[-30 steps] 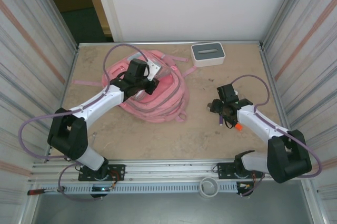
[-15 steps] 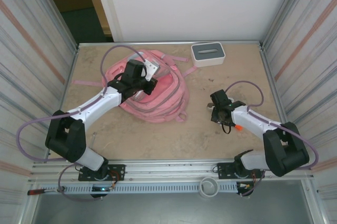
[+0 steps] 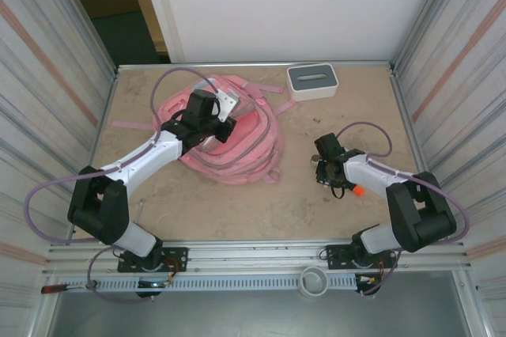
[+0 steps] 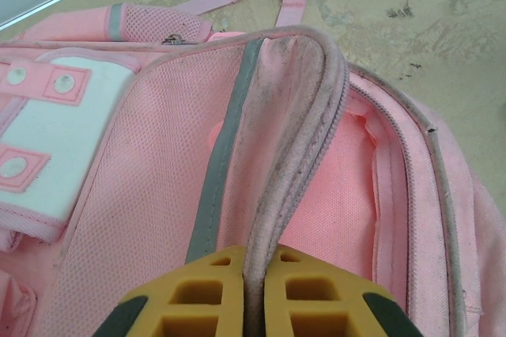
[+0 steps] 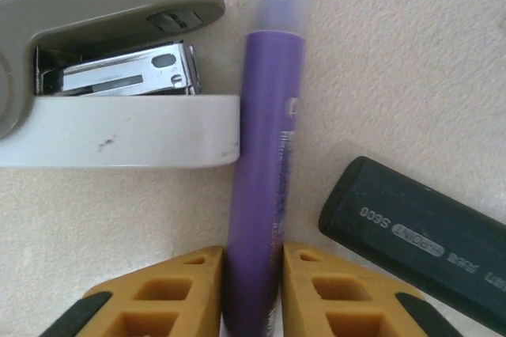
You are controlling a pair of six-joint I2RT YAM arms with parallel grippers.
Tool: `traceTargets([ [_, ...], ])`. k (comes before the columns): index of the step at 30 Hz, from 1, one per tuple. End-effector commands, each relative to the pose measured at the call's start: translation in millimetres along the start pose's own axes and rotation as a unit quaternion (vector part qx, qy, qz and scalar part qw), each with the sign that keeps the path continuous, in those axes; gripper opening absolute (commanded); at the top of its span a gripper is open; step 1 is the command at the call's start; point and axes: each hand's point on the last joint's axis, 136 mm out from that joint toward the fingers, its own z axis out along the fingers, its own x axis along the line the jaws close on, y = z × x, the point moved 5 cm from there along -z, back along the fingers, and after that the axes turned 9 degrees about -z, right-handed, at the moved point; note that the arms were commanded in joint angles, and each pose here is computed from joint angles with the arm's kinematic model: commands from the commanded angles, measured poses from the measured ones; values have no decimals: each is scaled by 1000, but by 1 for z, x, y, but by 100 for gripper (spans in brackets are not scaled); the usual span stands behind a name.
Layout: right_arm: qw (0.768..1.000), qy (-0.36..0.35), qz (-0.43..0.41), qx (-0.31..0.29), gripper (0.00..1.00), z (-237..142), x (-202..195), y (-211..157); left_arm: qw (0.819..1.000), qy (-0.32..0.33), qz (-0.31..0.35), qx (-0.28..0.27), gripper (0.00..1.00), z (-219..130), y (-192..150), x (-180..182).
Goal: Pack books, pencil case, and school supplies into a backpack
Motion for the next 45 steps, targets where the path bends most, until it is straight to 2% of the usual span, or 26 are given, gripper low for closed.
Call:
traceTargets([
  [1,1000,-1,0,-4,17,6,1,7,1000,22,-3,-21,1,-13,9,10],
  [7,999,2,5,-32,6,-13,-2,14,999,21,-5,-23,2,-16,10,10],
  [13,992,25,13,-120,2,-70,-5,39,999,17,-7,-34,1,-21,14,8],
  [15,985,62,5,-163,1,-91,2,48,999,14,-13,-40,0,-23,16,8],
  [18,963,153,-13,-221,0,-121,26,60,998,-3,-23,-51,0,-27,22,6],
  [22,932,257,-59,-247,0,-147,73,68,995,-22,-50,-78,0,-38,36,11],
  [27,893,379,-126,-207,0,-161,149,68,989,-70,-88,-99,0,-48,53,12],
  [32,860,479,-108,-139,0,-153,207,71,987,-81,-98,-101,0,-50,59,11],
  [38,846,525,-68,-67,0,-131,243,77,985,-91,-101,-107,0,-53,64,8],
  [41,842,533,-58,-54,0,-128,251,81,985,-92,-95,-108,0,-54,60,8],
  [45,861,506,-17,-42,1,-117,254,91,985,-95,-96,-112,0,-53,59,7],
])
